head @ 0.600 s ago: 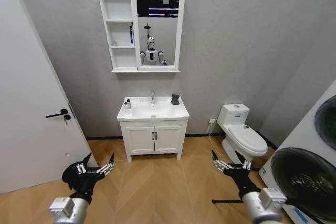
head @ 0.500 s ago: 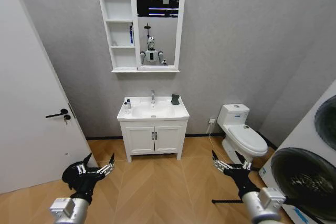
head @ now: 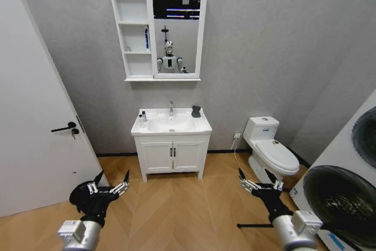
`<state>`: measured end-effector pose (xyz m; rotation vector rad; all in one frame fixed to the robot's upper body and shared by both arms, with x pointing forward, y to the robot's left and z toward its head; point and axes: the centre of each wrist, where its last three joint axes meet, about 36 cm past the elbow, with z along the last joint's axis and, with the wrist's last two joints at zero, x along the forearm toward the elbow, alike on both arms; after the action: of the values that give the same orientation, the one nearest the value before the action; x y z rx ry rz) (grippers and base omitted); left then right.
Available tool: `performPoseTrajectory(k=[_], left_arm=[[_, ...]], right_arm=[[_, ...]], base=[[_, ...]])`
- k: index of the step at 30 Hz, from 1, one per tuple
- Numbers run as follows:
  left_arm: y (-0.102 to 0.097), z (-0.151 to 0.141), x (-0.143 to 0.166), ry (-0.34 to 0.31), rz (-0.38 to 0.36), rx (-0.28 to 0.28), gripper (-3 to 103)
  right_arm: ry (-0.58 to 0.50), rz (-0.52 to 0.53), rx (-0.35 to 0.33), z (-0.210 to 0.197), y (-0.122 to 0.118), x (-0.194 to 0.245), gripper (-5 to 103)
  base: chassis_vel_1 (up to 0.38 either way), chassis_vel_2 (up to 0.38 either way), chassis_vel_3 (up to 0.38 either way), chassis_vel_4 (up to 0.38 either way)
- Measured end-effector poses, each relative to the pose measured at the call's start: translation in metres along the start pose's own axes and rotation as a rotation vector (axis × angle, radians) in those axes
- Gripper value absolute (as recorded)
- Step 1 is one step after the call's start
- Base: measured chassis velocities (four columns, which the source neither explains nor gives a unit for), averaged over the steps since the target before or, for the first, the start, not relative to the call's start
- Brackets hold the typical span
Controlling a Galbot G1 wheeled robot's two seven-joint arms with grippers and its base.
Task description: Move facial cleanser and shampoo from washbasin to cabinet, then wipe washbasin with towel.
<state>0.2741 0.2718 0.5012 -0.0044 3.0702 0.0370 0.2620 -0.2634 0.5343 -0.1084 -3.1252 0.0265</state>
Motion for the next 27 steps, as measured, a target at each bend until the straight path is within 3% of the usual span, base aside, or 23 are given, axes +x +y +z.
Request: performPoseTrajectory(k=[16,27], left_arm=[[0.0004,-0.0040,0.0041,-0.013,-0.006,-0.010,100],[-0.0014,-0.0066,0.0056,-0.019,-0.007,-0.014,100]], right_arm=[[0.022,-0.003,0.009,-0.0039,-0.0003,0.0032,100],[0.010,-0.010,0.011,-0.0040,-0.0013,0.0046,100]], base=[[0.000,0.000,0.000,0.000],[-0.133,0.115,0.132,-0.121]])
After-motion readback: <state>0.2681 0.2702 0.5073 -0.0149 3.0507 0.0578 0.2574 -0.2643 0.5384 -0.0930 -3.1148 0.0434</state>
